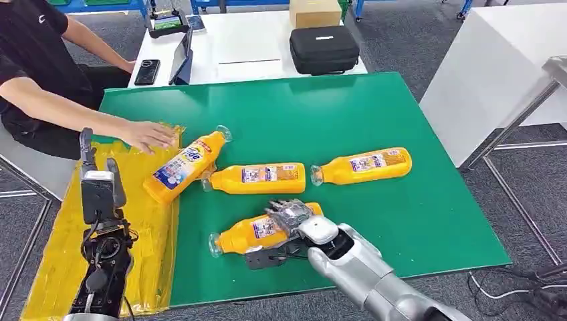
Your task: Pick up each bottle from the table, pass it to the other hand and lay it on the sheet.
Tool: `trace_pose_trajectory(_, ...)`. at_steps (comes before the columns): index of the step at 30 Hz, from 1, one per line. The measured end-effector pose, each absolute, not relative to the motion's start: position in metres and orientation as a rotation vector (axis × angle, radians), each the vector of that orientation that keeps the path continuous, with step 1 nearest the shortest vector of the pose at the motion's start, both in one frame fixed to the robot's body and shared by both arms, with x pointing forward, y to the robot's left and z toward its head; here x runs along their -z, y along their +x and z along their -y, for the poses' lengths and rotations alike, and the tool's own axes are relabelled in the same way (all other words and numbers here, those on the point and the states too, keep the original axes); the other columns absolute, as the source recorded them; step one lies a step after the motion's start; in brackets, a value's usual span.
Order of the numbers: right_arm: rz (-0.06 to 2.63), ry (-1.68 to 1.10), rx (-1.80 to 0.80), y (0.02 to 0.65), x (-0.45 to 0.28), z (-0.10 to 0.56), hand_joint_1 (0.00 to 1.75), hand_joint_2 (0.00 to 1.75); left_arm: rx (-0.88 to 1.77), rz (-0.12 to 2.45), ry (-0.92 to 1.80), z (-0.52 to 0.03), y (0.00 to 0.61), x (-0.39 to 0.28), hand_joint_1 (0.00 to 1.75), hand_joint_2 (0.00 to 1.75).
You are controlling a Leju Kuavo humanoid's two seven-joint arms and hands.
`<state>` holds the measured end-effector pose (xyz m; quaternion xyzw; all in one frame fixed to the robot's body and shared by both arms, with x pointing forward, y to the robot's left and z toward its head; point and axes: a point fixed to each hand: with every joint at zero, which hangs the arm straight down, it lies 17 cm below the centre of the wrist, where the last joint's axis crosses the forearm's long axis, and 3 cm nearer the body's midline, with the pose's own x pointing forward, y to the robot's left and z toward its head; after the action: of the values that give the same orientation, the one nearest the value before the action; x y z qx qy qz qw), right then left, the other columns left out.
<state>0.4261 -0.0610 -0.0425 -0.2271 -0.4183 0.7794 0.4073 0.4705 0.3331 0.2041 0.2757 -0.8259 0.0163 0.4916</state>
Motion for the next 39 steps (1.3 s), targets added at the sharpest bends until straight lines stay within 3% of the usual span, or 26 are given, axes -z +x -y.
trace_pose_trajectory(11, 1.002, -0.53, -1.926, 0.436, 0.052, 0.08, 1.75, 1.75, -0.083, 2.055, 0.631, -0.326, 0.47, -0.219, 0.0, 0.0)
trace_pose_trajectory(17, 1.135, -0.339, -1.681, 0.443, 0.037, 0.071, 1.75, 1.75, -0.144, 1.997, 0.427, -0.316, 0.479, -0.205, 0.0, 0.0)
trace_pose_trajectory(18, 1.177, -0.296, -1.602, 0.448, 0.028, 0.069, 1.75, 1.75, -0.165, 1.985, 0.366, -0.314, 0.48, -0.201, 0.0, 1.75)
trace_pose_trajectory(23, 1.341, -0.11, -1.273, 0.461, -0.013, 0.066, 1.75, 1.75, -0.246, 1.93, 0.187, -0.308, 0.477, -0.185, 0.0, 1.75)
trace_pose_trajectory(29, 1.659, 0.007, -0.869, 0.49, -0.121, 0.071, 1.75, 1.75, -0.346, 1.892, -0.032, -0.295, 0.463, -0.17, 0.0, 1.75)
trace_pose_trajectory(39, 1.827, -0.03, -0.701, 0.505, -0.195, 0.07, 1.75, 1.75, -0.337, 1.892, -0.175, -0.246, 0.455, -0.181, 0.0, 1.75)
